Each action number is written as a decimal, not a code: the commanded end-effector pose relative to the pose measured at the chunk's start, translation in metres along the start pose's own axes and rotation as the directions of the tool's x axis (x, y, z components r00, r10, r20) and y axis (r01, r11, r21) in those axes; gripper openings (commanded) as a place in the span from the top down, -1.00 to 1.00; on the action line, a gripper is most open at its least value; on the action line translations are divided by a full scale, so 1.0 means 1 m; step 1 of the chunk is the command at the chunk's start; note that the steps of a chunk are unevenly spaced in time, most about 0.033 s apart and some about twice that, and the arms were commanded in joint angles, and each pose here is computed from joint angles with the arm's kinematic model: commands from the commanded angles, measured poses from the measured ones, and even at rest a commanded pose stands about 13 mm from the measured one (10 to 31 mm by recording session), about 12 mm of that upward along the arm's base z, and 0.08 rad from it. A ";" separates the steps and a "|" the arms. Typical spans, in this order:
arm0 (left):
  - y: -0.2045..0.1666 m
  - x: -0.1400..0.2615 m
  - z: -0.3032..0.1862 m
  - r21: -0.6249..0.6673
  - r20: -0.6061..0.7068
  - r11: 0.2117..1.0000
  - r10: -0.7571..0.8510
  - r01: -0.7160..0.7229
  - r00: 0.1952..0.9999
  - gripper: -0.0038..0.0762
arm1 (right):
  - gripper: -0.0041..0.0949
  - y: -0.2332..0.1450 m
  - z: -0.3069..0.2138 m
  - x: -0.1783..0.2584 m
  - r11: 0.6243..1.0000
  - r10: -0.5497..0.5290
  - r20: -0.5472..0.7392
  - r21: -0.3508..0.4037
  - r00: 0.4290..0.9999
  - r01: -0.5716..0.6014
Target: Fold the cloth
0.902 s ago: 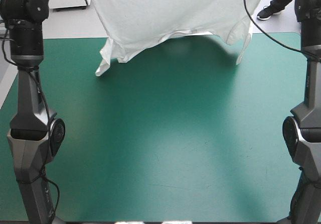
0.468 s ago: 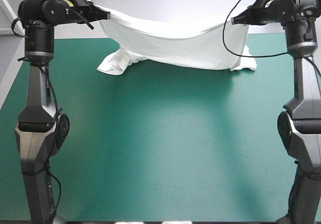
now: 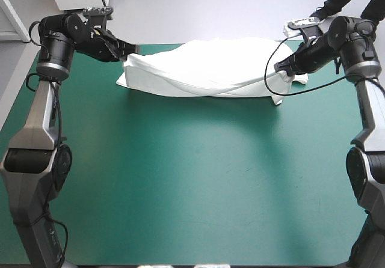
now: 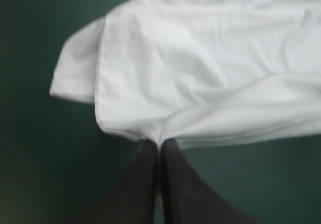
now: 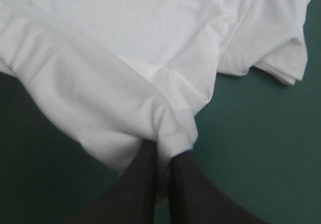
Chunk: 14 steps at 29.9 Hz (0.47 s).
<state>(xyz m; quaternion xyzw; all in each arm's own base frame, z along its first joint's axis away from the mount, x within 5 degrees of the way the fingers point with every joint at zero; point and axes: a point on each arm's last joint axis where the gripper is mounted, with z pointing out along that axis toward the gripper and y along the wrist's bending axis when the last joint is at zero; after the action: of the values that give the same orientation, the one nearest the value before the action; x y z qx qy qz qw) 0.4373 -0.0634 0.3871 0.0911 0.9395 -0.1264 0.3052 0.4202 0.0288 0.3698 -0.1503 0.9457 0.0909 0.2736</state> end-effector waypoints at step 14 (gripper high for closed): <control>-0.037 0.132 -0.075 0.101 -0.211 0.995 0.038 -0.017 0.977 0.93 | 0.95 0.037 -0.072 0.093 1.000 0.024 -0.054 0.002 0.998 -0.024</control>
<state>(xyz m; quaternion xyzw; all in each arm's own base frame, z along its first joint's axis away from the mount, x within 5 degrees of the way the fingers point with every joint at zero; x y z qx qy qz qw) 0.3145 -0.0581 0.3535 0.1152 0.9677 -0.1348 0.1794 0.3286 0.0284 0.3675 -0.1424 0.9592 0.1048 0.2207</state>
